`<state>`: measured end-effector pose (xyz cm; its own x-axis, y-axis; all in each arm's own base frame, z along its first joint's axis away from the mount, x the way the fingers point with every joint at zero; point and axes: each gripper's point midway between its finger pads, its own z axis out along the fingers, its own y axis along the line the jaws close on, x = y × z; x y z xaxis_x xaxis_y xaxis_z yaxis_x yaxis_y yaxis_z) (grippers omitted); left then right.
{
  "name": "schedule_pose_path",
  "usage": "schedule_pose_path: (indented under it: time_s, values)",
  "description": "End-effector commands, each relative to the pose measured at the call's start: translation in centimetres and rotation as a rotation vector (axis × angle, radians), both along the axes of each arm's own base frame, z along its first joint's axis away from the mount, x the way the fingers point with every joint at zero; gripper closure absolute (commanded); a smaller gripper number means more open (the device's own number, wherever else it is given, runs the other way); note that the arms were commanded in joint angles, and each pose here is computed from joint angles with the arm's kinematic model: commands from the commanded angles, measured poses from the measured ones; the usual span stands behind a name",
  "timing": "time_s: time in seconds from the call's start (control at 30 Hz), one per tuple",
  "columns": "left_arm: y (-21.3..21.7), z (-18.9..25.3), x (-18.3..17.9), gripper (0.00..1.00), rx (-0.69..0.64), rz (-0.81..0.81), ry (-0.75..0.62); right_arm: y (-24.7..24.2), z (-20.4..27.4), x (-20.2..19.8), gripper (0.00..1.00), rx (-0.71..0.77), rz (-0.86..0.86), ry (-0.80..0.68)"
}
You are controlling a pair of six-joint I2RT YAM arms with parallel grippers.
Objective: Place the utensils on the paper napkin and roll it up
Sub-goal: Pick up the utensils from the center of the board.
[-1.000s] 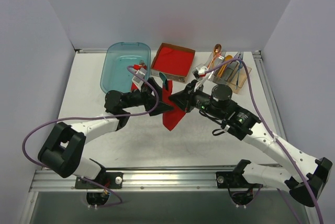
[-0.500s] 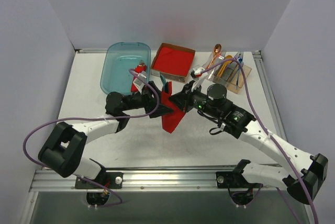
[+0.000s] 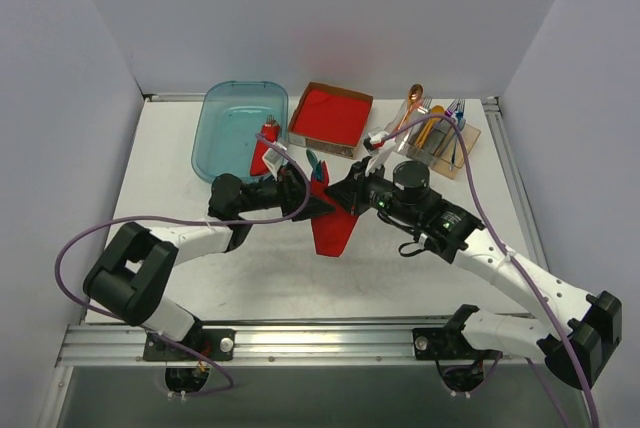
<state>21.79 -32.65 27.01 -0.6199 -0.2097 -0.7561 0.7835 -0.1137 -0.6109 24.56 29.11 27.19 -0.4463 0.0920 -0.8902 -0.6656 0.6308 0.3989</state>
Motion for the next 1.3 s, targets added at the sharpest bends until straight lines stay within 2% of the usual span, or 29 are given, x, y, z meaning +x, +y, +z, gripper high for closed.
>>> schedule_pose_path:
  time_s: [0.0,0.23,0.27,0.3,0.47,0.63,0.73,0.8,0.83,0.93,1.0,1.07,1.1,1.13,1.17,1.27]
  values:
    - [-0.2,0.7,-0.5,0.52,-0.023,-0.028,-0.048,0.3,2.5,0.9,1.0,0.081,-0.009,-0.073]
    - [-0.5,0.9,-0.1,0.71,-0.043,-0.038,-0.038,0.3,2.3,0.8,1.0,0.087,-0.003,-0.067]
    - [-0.6,0.6,0.0,0.74,-0.041,-0.039,-0.031,0.3,2.4,0.8,1.0,0.094,-0.005,-0.068]
    - [-0.6,0.6,0.1,0.83,-0.041,-0.038,-0.026,0.2,2.3,0.8,1.0,0.092,-0.006,-0.068]
    - [-0.8,0.4,0.3,0.97,-0.042,-0.037,-0.019,-0.1,1.9,0.6,1.0,0.092,-0.007,-0.061]
    - [-0.9,0.2,0.6,0.98,-0.036,-0.033,-0.013,-0.7,1.4,0.7,1.0,0.094,-0.026,-0.051]
    - [-0.9,0.1,0.8,0.98,-0.032,-0.03,-0.005,-1.2,1.5,0.8,0.92,0.101,-0.037,-0.05]
    - [-1.0,0.0,0.8,0.98,-0.029,-0.031,0.0,-1.8,1.5,0.9,0.85,0.107,-0.05,-0.05]
    - [-0.9,-0.1,1.0,0.98,-0.028,-0.029,0.004,-2.1,1.5,0.9,0.76,0.109,-0.054,-0.048]
    - [-0.9,0.0,1.2,0.98,-0.028,-0.023,0.007,-3.2,1.5,0.9,0.6,0.122,-0.068,-0.045]
    - [-0.8,-0.1,1.4,0.97,-0.022,-0.022,0.01,-4.0,1.2,0.8,0.54,0.124,-0.079,-0.041]
    - [-0.7,0.0,1.7,0.98,-0.022,-0.016,0.011,-4.5,1.4,0.6,0.38,0.132,-0.084,-0.043]
    - [-0.7,0.3,1.8,0.98,-0.025,-0.015,0.007,-4.5,1.0,0.3,0.26,0.134,-0.072,-0.034]
    - [-0.6,0.4,1.9,0.98,-0.027,-0.013,0.009,-4.5,0.9,0.0,0.09,0.139,-0.058,-0.035]
    - [-0.5,0.6,2.1,0.98,-0.027,-0.009,0.012,-4.6,1.1,-0.4,0.01,0.151,-0.051,-0.037]
    - [-0.4,1.5,2.5,0.98,-0.034,-0.001,0.003,-4.6,1.1,-1.5,0.0,0.188,-0.014,-0.044]
